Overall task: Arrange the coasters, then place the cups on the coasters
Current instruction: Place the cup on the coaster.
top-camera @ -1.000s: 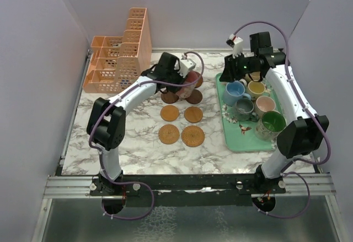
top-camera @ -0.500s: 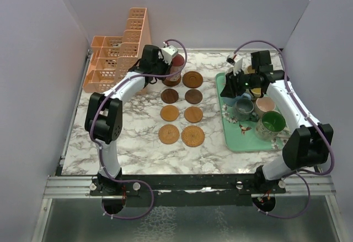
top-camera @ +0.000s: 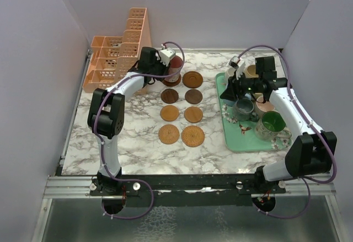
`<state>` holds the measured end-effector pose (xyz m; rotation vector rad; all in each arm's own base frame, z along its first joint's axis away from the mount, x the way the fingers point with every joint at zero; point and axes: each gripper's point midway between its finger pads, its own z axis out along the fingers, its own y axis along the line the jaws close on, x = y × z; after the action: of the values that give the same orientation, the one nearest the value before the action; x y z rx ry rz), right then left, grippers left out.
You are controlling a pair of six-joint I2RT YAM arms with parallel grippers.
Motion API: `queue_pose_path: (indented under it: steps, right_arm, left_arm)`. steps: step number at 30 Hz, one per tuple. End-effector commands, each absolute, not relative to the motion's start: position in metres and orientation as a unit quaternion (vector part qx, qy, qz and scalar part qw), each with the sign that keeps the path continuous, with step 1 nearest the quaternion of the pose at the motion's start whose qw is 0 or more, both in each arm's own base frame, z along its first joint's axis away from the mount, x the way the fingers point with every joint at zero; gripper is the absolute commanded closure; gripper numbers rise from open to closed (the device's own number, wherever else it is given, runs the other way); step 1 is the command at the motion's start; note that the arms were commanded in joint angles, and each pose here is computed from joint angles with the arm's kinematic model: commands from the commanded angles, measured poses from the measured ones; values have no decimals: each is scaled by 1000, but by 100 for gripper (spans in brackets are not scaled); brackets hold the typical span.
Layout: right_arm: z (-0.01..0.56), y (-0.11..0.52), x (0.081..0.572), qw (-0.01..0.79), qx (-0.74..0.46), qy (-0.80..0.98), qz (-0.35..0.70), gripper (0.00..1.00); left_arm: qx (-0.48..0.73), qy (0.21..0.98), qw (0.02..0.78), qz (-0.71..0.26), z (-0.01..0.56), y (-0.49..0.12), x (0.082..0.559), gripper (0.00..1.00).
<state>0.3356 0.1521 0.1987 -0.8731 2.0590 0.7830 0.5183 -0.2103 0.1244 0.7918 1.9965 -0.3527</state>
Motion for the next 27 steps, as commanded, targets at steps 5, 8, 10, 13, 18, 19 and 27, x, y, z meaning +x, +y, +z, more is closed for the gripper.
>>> queue_pose_path:
  steps: [5, 8, 10, 13, 18, 19, 27]
  right_arm:
    - [207, 153, 335, 400, -359, 783, 313, 66]
    - [205, 153, 334, 399, -359, 783, 313, 66]
    - [203, 153, 335, 396, -359, 785, 313, 66]
    - [201, 153, 334, 393, -359, 786, 315, 66]
    - [200, 153, 334, 392, -360, 785, 316, 66]
    - [200, 154, 334, 391, -361, 785, 317, 66]
    - [196, 153, 333, 386, -362, 787, 319, 66]
  left_arm:
    - [335, 752, 545, -154, 177, -224, 548, 100]
    - [333, 753, 545, -155, 176, -223, 550, 100]
    - [333, 753, 546, -157, 175, -223, 551, 100]
    - [332, 753, 545, -160, 174, -222, 552, 100]
    - [331, 755, 543, -161, 169, -221, 554, 100]
    - [330, 755, 543, -162, 168, -221, 555, 100]
    - [326, 759, 537, -171, 162, -218, 554, 100]
